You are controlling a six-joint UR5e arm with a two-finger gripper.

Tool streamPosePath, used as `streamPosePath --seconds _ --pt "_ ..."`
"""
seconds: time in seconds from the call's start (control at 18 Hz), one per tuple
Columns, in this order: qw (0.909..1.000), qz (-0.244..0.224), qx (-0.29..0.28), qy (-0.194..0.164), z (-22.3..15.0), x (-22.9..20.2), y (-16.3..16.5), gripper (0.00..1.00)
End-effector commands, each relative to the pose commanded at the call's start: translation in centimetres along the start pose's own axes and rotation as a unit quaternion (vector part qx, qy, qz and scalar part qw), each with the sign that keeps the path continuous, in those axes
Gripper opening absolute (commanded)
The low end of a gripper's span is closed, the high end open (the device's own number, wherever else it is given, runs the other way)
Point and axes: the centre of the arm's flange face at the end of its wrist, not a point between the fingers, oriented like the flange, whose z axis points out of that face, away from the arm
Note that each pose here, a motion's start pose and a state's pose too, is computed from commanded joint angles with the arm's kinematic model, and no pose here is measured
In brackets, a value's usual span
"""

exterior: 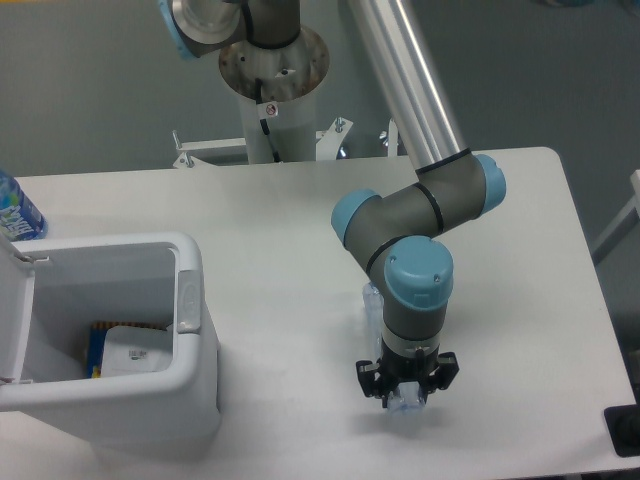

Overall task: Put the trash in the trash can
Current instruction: 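Lift the gripped water bottle up off the table, then carry the bottle over the white bin and release it inside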

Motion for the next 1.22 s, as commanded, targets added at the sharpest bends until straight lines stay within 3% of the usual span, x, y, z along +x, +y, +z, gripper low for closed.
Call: streamPosePath --seconds 0.17,0.28,0.5,0.78,1.06,1.22 --pt "0.9986 -0.018 0.049 -0.005 -5.5 -0.1 -2.4 0.61" --pt "0.9945 -0.056 0.086 0.02 -8.8 0.4 -3.7 0.61" --pt "0.9756 -0.123 0.175 0.051 -18.4 0.8 -7.3 0.6" --pt "0.9531 -0.102 0.266 0.103 -28.4 2.6 -9.2 0.6" --pt "0.9402 -0.042 0.315 0.122 -32.9 9.7 -9.6 0.59" --pt "0.9373 -0.009 0.319 0.14 -34.3 14.8 -9.3 0.59"
